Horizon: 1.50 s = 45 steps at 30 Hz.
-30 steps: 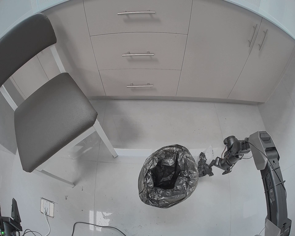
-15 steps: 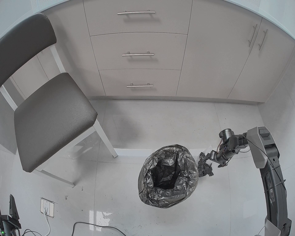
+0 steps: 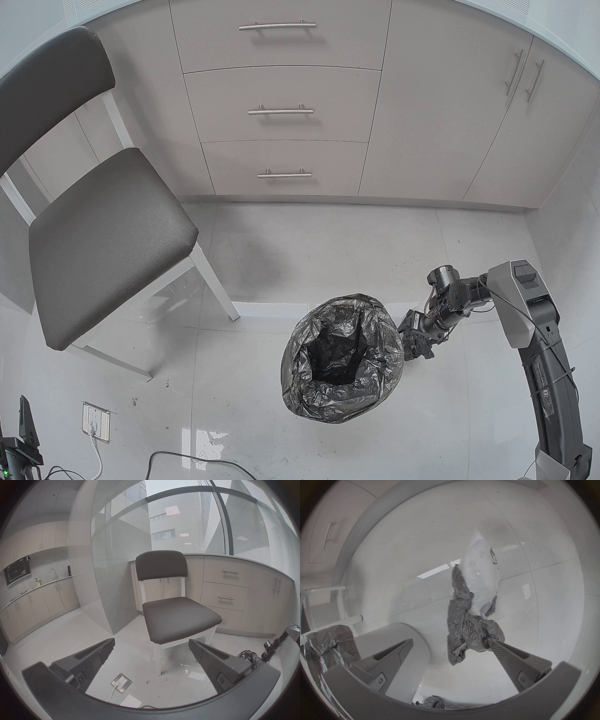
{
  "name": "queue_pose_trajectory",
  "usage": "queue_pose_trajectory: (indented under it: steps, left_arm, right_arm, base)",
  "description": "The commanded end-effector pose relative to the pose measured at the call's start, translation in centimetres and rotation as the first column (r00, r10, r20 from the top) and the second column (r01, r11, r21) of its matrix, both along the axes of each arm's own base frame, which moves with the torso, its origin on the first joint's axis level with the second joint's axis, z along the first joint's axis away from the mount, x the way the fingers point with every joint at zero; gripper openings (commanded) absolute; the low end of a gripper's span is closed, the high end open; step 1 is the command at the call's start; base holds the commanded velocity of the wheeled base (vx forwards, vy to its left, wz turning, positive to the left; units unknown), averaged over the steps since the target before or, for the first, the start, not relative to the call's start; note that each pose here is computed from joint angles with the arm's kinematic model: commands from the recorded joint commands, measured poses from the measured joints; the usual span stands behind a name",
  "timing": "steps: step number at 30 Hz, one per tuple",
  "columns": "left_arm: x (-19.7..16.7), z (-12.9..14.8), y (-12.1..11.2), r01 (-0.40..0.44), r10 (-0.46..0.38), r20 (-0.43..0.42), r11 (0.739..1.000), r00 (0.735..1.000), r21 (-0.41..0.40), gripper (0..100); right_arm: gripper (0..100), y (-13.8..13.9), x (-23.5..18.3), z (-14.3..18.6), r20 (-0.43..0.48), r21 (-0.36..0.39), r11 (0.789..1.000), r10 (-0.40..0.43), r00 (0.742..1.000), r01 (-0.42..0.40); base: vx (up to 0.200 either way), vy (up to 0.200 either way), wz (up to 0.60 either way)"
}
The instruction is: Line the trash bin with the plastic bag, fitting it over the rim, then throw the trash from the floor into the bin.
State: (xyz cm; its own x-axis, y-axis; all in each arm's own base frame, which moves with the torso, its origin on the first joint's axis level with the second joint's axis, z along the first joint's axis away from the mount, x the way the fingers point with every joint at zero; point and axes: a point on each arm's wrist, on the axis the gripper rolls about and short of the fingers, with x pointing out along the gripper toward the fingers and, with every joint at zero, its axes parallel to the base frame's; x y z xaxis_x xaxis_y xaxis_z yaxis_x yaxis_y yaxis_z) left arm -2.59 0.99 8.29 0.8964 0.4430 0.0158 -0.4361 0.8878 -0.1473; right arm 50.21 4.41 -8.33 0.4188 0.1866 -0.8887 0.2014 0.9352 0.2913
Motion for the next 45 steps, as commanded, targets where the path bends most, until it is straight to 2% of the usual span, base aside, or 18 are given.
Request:
queue_pose_trajectory:
  steps: [1, 9, 27, 28, 39, 45]
  left_arm:
    - [-0.1, 0.0, 0.0, -0.001, 0.001, 0.014, 1.0, 1.0, -0.001, 100]
    - [-0.1, 0.0, 0.0, -0.001, 0.001, 0.013, 1.0, 1.0, 0.0, 100]
    - [-0.1, 0.0, 0.0, -0.001, 0.001, 0.014, 1.0, 1.0, -0.001, 100]
    - [-0.1, 0.0, 0.0, -0.001, 0.001, 0.014, 1.0, 1.0, -0.001, 100]
    - [-0.1, 0.0, 0.0, -0.001, 0.001, 0.014, 1.0, 1.0, -0.001, 100]
    - [-0.1, 0.0, 0.0, -0.001, 0.001, 0.014, 1.0, 1.0, -0.001, 100]
  right_arm:
    - [100, 0.3, -0.4, -2.3, -0.041, -0.006, 1.0, 0.007, 0.999, -0.007]
    - [100, -0.4, -0.7, -4.6, -0.056, -0.025, 0.999, 0.029, 0.998, -0.031]
    - [100, -2.1, -0.9, -6.3, -0.067, -0.034, 0.999, 0.014, 0.998, -0.017]
    - [0, -2.3, -0.9, -6.5, -0.071, -0.034, 0.999, 0.011, 0.997, -0.014]
    - [0, -3.1, -1.1, -7.2, -0.083, -0.032, 0.999, -0.004, 0.997, 0.002]
    - [0, -3.1, -0.7, -5.5, -0.065, -0.034, 0.999, -0.007, 0.998, 0.005]
  base:
    - [0.0, 0.0, 0.0]
    - [0.0, 0.0, 0.0]
    - [0.0, 0.0, 0.0]
    - [0.0, 0.0, 0.0]
    - [0.0, 0.0, 0.0]
    - [0.0, 0.0, 0.0]
